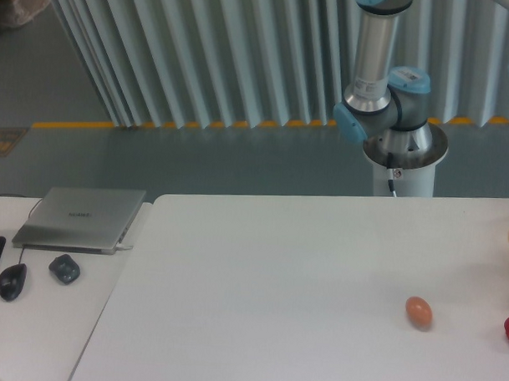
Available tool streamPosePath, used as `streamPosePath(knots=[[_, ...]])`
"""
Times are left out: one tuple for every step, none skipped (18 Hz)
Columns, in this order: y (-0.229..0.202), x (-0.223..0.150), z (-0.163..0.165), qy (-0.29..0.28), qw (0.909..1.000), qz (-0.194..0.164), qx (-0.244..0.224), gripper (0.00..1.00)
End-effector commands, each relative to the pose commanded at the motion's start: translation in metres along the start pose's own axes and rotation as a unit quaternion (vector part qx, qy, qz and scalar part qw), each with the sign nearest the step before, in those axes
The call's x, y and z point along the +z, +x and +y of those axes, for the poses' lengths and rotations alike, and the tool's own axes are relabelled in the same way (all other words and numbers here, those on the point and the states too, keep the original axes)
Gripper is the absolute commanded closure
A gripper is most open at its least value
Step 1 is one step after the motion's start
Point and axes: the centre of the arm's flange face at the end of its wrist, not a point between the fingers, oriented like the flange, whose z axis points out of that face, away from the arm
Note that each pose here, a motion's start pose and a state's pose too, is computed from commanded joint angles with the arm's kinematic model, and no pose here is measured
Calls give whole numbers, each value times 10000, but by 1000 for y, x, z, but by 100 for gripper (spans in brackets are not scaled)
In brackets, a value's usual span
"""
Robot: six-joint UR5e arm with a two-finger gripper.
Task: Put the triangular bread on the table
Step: 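Carry the triangular bread in the gripper down toward the table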
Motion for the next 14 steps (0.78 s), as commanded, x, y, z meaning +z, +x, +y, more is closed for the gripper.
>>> streamPosePath(knots=[[3,3,-11,-8,10000,14,-70,82],[5,7,-20,-14,9999,33,-164,82],[7,9,-29,-18,9997,-16,-243,82],[7,12,-37,-23,9995,-84,-303,81],[9,15,-45,-25,9994,-98,-322,80],[12,21,-49,-48,9994,-44,-349,78],[13,24,-52,-107,9994,-20,-317,78],[19,33,-64,-382,9991,24,-185,78],[21,44,-73,-776,9969,61,-64,78],[22,50,-77,-979,9952,74,-27,78],[24,59,-85,-1119,9936,123,51,77],[24,63,-87,-1141,9934,134,43,77],[24,65,-88,-1146,9933,142,-19,77],[24,66,-89,-1132,9934,139,-73,76]])
